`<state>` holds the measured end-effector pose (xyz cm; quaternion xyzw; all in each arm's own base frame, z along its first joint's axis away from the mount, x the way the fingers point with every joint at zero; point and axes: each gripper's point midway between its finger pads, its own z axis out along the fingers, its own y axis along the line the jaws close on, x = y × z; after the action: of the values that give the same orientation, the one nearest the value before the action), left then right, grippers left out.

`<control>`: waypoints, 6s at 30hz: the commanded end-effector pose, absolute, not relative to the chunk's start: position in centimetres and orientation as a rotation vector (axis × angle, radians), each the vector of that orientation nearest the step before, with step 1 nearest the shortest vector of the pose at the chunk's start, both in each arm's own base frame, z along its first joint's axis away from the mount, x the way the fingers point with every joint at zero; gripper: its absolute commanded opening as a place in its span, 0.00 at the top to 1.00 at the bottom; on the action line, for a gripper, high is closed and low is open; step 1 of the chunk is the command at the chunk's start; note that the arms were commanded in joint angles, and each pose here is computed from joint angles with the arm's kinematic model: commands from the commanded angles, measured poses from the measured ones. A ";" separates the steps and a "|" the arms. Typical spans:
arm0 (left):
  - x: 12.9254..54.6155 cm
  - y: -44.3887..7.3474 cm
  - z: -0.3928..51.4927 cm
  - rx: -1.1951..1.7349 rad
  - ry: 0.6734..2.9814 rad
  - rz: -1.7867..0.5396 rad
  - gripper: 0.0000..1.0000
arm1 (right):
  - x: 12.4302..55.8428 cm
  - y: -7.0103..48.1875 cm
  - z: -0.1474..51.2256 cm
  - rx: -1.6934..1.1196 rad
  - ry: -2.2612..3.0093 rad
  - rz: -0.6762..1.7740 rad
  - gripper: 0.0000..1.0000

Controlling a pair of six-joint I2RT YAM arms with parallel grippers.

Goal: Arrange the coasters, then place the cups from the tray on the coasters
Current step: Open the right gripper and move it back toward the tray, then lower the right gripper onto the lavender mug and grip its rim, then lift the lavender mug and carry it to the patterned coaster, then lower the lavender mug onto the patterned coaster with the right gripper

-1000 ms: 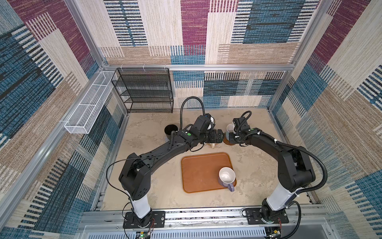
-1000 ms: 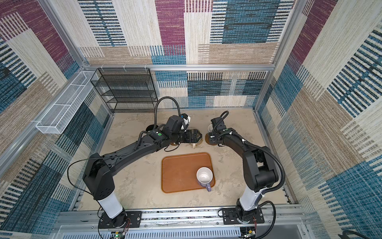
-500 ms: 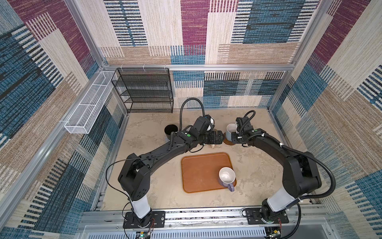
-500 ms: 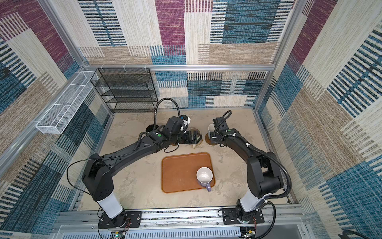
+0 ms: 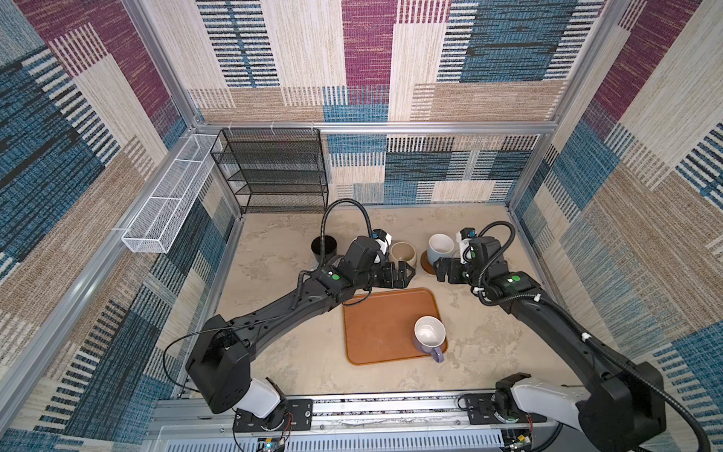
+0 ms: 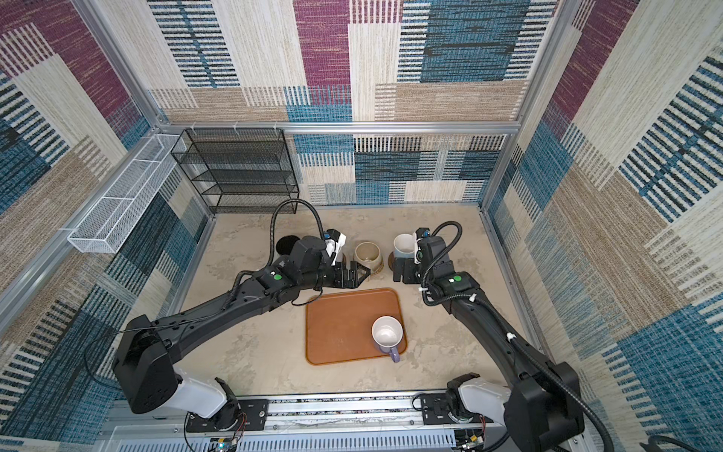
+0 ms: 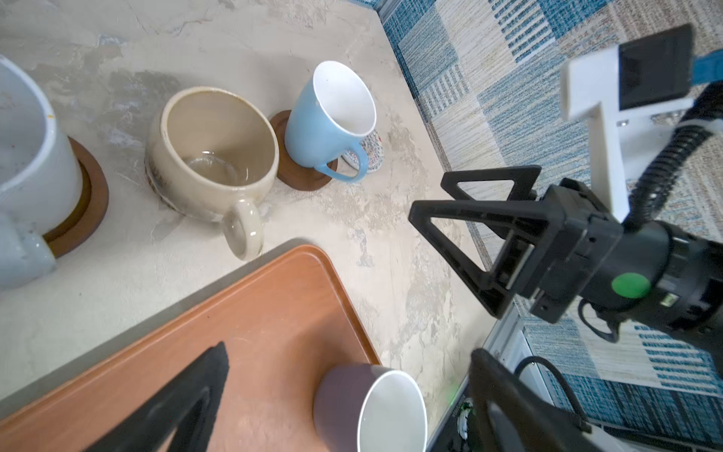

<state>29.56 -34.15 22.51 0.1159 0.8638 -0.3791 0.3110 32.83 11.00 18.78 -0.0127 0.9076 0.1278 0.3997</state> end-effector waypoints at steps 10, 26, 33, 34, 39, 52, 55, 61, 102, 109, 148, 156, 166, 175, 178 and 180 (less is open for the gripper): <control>23.8 -33.2 22.0 0.437 2.269 -1.153 0.02 | 29.2 12.0 18.5 0.026 2.297 0.527 0.04; 21.4 -32.0 21.0 0.495 2.266 -1.175 0.02 | 19.0 16.7 14.1 -0.089 2.614 0.610 0.00; 20.9 -32.1 21.5 0.508 2.236 -1.223 0.02 | 16.7 16.3 12.7 -0.087 2.705 0.526 0.00; 20.9 -32.1 21.7 0.512 2.229 -1.226 0.02 | 16.4 16.4 12.7 -0.095 2.706 0.538 0.00; 20.9 -32.0 21.2 0.508 2.239 -1.217 0.02 | 14.6 16.4 11.7 -0.140 2.750 0.551 0.00; 21.5 -32.4 20.0 0.434 2.268 -1.231 0.02 | 13.4 18.9 8.4 -0.229 2.802 0.462 0.12; 21.7 -32.4 19.7 0.392 2.263 -1.247 0.02 | 13.8 18.8 8.0 -0.217 2.788 0.395 0.25; 21.9 -32.1 18.6 0.342 2.295 -1.238 0.01 | 14.2 19.1 7.6 -0.190 2.771 0.341 0.46; 22.5 -31.4 18.0 0.258 2.282 -1.254 0.02 | 16.6 20.9 8.7 -0.192 2.629 0.283 1.00; 22.2 -31.6 21.1 0.268 2.167 -1.438 0.02 | 17.9 21.3 11.7 -0.217 2.542 0.285 1.00; 30.8 -39.1 26.8 0.414 2.191 -1.308 0.05 | 39.3 6.3 22.3 0.132 2.307 -0.029 1.00; 31.5 -43.5 24.2 0.469 2.271 -1.292 0.06 | 39.7 1.8 19.6 0.232 2.348 -0.120 1.00; 31.3 -46.3 21.7 0.497 2.344 -1.270 0.07 | 41.0 1.3 15.5 0.187 2.429 -0.059 1.00; 30.8 -46.0 20.5 0.498 2.368 -1.244 0.07 | 41.1 0.3 12.6 0.154 2.513 -0.110 1.00; 30.5 -46.0 20.8 0.493 2.356 -1.270 0.07 | 41.1 0.0 11.6 0.145 2.540 -0.133 1.00; 30.5 -45.9 20.7 0.486 2.352 -1.272 0.07 | 41.4 0.0 11.2 0.137 2.542 -0.135 1.00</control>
<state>30.40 -45.65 19.56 0.1701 0.8581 -0.4439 0.1939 39.58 0.10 10.28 0.0570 0.9632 -0.0479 0.2583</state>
